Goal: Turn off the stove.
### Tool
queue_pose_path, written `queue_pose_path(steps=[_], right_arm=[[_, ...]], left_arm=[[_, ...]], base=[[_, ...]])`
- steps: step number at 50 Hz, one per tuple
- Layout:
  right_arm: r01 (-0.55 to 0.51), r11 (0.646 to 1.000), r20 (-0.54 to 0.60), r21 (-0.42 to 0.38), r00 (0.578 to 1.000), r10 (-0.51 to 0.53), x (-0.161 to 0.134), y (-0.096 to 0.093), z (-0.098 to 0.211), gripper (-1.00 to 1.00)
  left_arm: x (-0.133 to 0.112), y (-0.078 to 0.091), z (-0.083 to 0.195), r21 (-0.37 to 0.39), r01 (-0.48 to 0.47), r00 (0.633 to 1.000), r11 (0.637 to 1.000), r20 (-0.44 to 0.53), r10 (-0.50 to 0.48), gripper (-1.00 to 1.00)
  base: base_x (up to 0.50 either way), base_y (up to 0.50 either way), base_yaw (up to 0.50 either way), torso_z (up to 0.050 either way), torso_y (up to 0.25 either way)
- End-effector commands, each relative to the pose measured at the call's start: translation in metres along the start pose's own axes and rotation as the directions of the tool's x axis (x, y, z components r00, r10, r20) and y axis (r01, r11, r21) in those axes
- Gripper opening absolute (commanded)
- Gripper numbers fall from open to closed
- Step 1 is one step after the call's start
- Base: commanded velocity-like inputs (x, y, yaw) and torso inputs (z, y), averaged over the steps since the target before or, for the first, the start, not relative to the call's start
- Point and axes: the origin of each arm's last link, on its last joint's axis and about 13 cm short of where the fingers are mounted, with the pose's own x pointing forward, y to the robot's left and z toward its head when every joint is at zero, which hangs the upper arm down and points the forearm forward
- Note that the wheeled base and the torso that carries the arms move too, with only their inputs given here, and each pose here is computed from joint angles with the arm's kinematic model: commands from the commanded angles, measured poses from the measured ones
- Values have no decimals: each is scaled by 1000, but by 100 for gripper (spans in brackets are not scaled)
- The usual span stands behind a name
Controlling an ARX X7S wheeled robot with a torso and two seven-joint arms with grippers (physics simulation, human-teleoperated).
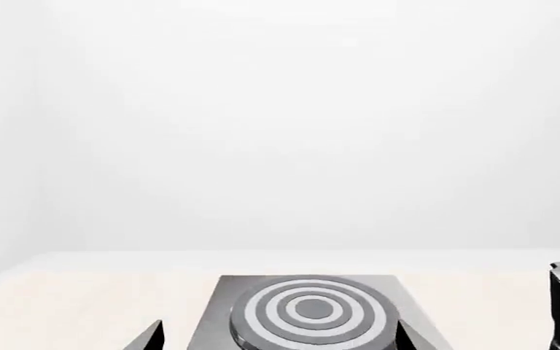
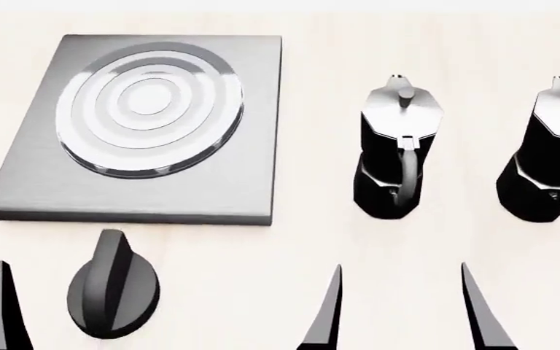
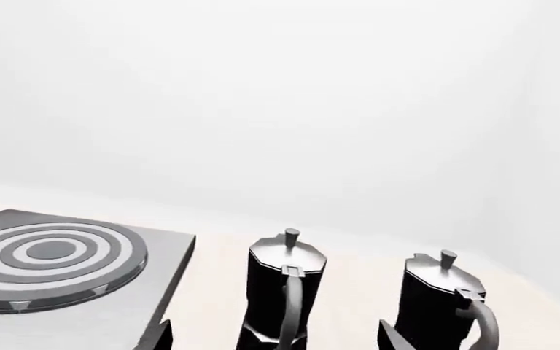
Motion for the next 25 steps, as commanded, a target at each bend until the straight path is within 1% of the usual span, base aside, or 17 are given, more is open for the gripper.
queue_pose_path(steps=[1, 10, 15, 20, 25], right_arm=[[-1, 1000, 0, -2, 1000, 1, 0, 0, 0, 100], [0, 1000, 2, -1, 1000, 0, -1, 0, 0, 100], [0, 1000, 3, -2, 1000, 0, -1, 0, 0, 100], [-1, 1000, 3, -1, 1000, 1, -1, 0, 0, 100], [-1, 1000, 2, 0, 1000, 1, 0, 0, 0, 100]], left_arm=[[-1, 0, -1, -1, 2, 1000, 1000, -3, -2, 100], [-1, 0, -1, -2, 1, 1000, 1000, -5, -1, 100], [-1, 0, -1, -3, 1, 1000, 1000, -5, -1, 100], [0, 0, -1, -11, -9, 1000, 1000, -13, 9, 100], [0, -1, 5, -13, -9, 1000, 1000, 9, 9, 100]], base=[[0, 0, 0, -13, -229], [0, 0, 0, -13, -212], [0, 0, 0, -11, -154], [0, 0, 0, -2, -34], [0, 0, 0, 0, 0]])
